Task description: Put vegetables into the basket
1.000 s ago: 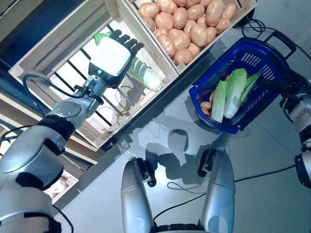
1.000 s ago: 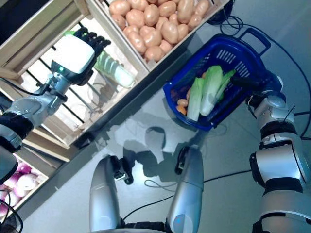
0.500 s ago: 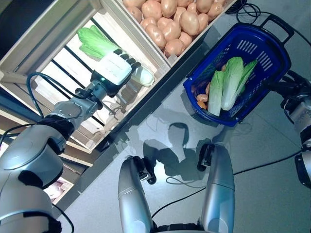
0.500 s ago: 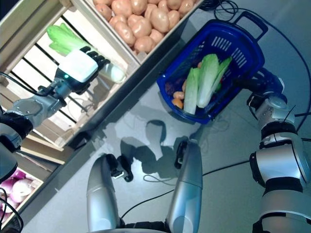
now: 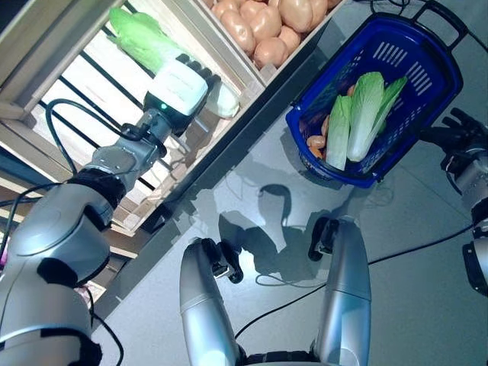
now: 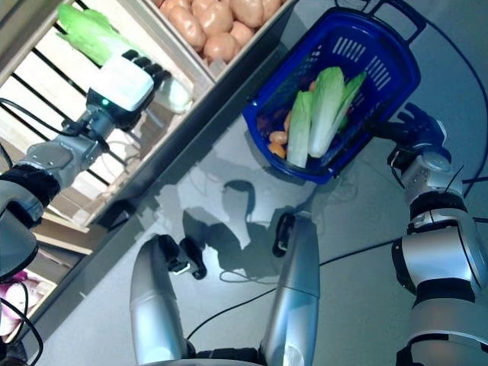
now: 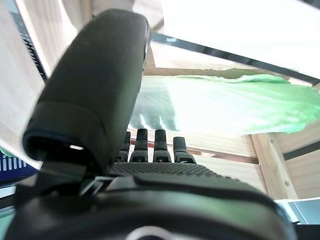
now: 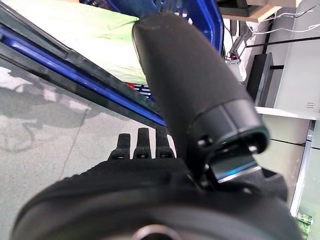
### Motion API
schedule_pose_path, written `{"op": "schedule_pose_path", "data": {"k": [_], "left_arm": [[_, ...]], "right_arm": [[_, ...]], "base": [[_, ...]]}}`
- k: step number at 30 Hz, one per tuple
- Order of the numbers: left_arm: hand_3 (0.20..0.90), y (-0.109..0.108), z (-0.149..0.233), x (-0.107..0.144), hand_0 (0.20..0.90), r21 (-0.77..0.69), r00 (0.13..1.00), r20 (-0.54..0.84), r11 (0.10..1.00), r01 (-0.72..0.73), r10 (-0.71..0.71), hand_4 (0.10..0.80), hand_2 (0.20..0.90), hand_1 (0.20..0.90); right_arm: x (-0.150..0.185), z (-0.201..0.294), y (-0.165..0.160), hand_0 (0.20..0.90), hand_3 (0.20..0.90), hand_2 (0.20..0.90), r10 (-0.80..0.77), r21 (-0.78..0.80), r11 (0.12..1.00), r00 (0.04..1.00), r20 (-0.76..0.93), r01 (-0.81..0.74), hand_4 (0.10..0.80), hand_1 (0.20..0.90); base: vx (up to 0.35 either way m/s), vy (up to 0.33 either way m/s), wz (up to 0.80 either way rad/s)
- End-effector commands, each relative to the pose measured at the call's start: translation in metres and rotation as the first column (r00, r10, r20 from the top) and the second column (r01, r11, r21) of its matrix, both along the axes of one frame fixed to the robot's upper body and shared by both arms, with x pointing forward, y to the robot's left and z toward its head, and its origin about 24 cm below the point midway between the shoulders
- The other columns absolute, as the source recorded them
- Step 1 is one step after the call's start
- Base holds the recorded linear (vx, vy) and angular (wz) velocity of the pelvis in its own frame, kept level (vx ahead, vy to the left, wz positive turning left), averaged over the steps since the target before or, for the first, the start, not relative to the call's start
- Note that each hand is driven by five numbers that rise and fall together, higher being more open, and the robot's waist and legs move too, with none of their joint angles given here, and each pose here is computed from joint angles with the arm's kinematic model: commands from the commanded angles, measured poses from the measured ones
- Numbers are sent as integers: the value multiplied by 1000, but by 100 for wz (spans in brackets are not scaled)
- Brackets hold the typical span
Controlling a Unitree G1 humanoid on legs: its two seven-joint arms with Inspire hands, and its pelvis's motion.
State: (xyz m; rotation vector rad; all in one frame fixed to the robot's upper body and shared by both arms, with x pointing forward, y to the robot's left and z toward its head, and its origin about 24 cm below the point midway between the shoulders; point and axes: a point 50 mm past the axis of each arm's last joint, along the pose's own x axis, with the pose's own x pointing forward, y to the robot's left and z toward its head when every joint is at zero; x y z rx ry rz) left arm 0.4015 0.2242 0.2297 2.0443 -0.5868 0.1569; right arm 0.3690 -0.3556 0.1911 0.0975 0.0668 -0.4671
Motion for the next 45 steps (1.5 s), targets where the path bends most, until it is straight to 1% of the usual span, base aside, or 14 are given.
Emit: {"op": "schedule_pose_path", "data": {"k": [1, 3, 6, 13, 17, 20, 24, 25, 28, 31, 36, 41, 45], "left_arm": [[900, 10, 67, -4, 900, 36, 971, 235, 998, -48, 38, 800, 900, 900], [900, 7, 69, -5, 900, 41, 965, 262, 999, -15, 4, 800, 900, 900], [900, 5, 70, -4, 900, 52, 971, 238, 999, -16, 3, 800, 900, 900], [900, 10, 67, 0, 900, 33, 980, 175, 994, -103, 96, 800, 900, 900], [900, 10, 66, 2, 900, 43, 983, 137, 991, -128, 121, 800, 900, 900], [900, 10, 65, 4, 900, 52, 983, 79, 984, -173, 168, 800, 900, 900], [900, 8, 61, 7, 900, 59, 980, 28, 979, -197, 196, 800, 900, 900], [307, 7, 59, 8, 307, 51, 978, -12, 977, -207, 208, 405, 307, 307], [300, 9, 54, 10, 300, 27, 965, -98, 970, -241, 242, 400, 300, 300], [300, 14, 50, 10, 300, 9, 959, -116, 966, -258, 257, 400, 300, 300], [300, 24, 42, 9, 300, 24, 951, -138, 961, -275, 276, 400, 300, 300], [300, 26, 37, 8, 300, 16, 961, -114, 968, -251, 251, 400, 300, 300], [300, 28, 35, 6, 300, -2, 973, -88, 976, -217, 216, 400, 300, 300]], "right_arm": [[-8, 34, -16, 900, 900, 900, -15, -39, 999, 984, 176, 22, 800, 900], [-8, 31, -14, 900, 900, 900, -7, -34, 999, 986, 169, 13, 800, 900], [-9, 27, -15, 900, 900, 900, -1, -29, 1000, 985, 170, 6, 800, 900], [-6, 26, -9, 900, 900, 900, 39, -29, 999, 984, 177, -34, 800, 900], [-5, 25, -8, 900, 900, 900, 44, -10, 999, 982, 185, -43, 800, 900], [-4, 24, -5, 900, 900, 900, 60, -5, 998, 980, 190, -61, 800, 900], [-3, 22, -3, 900, 900, 900, 74, -9, 997, 979, 190, -73, 800, 900], [-2, 23, -2, 900, 900, 900, 77, -12, 997, 979, 191, -76, 800, 900], [-4, 23, -4, 900, 900, 900, 79, -19, 997, 980, 185, -77, 800, 900], [-7, 23, -9, 900, 900, 900, 66, -2, 998, 979, 190, -67, 800, 900], [-13, 19, -19, 900, 900, 900, 38, 47, 998, 979, 198, -48, 800, 900], [-13, 12, -18, 900, 900, 900, 37, 89, 994, 980, 195, -56, 800, 900], [-13, 10, -17, 900, 900, 900, 46, 94, 993, 976, 215, -68, 800, 900]], "base": [[-8, -8, -4], [0, 0, 0], [0, 0, 0], [21, 8, -1], [0, 0, 0], [0, 0, 0], [2, 4, -1], [14, 12, -3], [15, 27, -8], [18, 26, -10], [17, 8, -2], [-2, 23, -3], [8, 3, 0]]}}
